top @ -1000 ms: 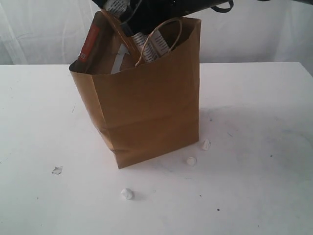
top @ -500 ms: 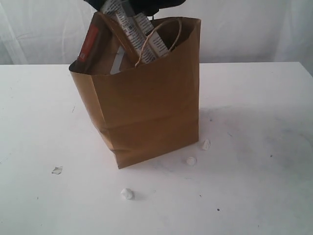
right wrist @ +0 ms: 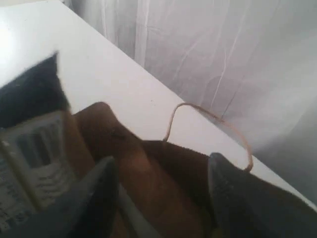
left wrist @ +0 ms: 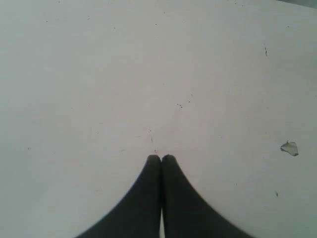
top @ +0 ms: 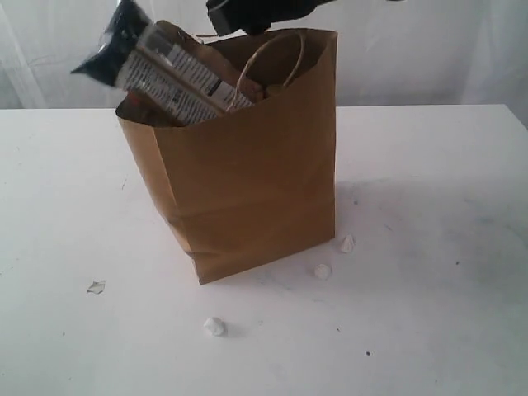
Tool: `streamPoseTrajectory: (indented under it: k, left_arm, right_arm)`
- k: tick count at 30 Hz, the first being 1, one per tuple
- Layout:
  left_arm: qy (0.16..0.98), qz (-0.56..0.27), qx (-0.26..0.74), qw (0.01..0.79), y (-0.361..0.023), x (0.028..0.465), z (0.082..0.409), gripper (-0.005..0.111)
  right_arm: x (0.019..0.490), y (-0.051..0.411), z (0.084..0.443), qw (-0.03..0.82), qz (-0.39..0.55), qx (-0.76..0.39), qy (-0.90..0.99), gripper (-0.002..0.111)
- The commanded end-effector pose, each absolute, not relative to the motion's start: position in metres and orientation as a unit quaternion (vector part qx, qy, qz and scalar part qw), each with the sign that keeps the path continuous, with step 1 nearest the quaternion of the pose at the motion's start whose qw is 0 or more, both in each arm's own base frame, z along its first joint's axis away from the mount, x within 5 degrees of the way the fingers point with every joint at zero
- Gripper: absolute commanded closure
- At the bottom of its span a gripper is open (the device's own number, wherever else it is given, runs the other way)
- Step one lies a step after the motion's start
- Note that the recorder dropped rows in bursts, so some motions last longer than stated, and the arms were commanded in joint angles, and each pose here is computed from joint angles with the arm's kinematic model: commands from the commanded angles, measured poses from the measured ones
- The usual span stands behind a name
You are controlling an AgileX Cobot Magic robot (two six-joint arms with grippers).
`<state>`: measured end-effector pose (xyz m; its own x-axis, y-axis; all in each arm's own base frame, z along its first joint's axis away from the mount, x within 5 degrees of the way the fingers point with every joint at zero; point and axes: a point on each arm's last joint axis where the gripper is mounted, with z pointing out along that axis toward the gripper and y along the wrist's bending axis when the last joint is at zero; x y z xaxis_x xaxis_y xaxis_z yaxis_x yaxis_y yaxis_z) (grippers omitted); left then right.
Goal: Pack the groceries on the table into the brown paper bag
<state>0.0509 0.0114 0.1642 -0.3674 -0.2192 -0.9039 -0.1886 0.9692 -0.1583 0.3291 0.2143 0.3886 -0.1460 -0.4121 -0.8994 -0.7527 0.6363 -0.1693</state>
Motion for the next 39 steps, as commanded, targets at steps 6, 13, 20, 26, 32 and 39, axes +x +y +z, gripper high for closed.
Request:
streamPoseTrajectory:
  k: [6,13,20,26,32,39]
  left_arm:
    - [0.825,-0.015,-0.119,0.553,0.011,0.051,0.164,0.107]
    - [0.825,-0.015,-0.119,0.553,0.011,0.051,0.164,0.107]
    - [0.825,-0.015,-0.119,0.553,0.011,0.051,0.164,0.107]
    - [0.825,-0.015,-0.119,0.553,0.011,0.051,0.164,0.107]
    - [0.825,-0.015,-0.119,0.553,0.011,0.051,0.164,0.107]
    - [0.825,-0.015,-0.119,0.553,0.011,0.051,0.164,0.107]
  right_arm:
    - [0.347,0.225,0.348,0.458,0.170,-0.406,0.772,0.057]
    - [0.391,0.218,0.298,0.450,0.153,-0.302,0.826,0.072]
    - [0.407,0.202,0.286,0.456,0.118,-0.299,0.830,0.072]
    - [0.428,0.168,0.281,0.471,0.114,-0.214,0.848,0.072]
    - [0.436,0.159,0.253,0.420,0.121,-0.189,0.879,0.072]
    - [0.436,0.161,0.234,0.377,0.124,-0.197,0.896,0.072]
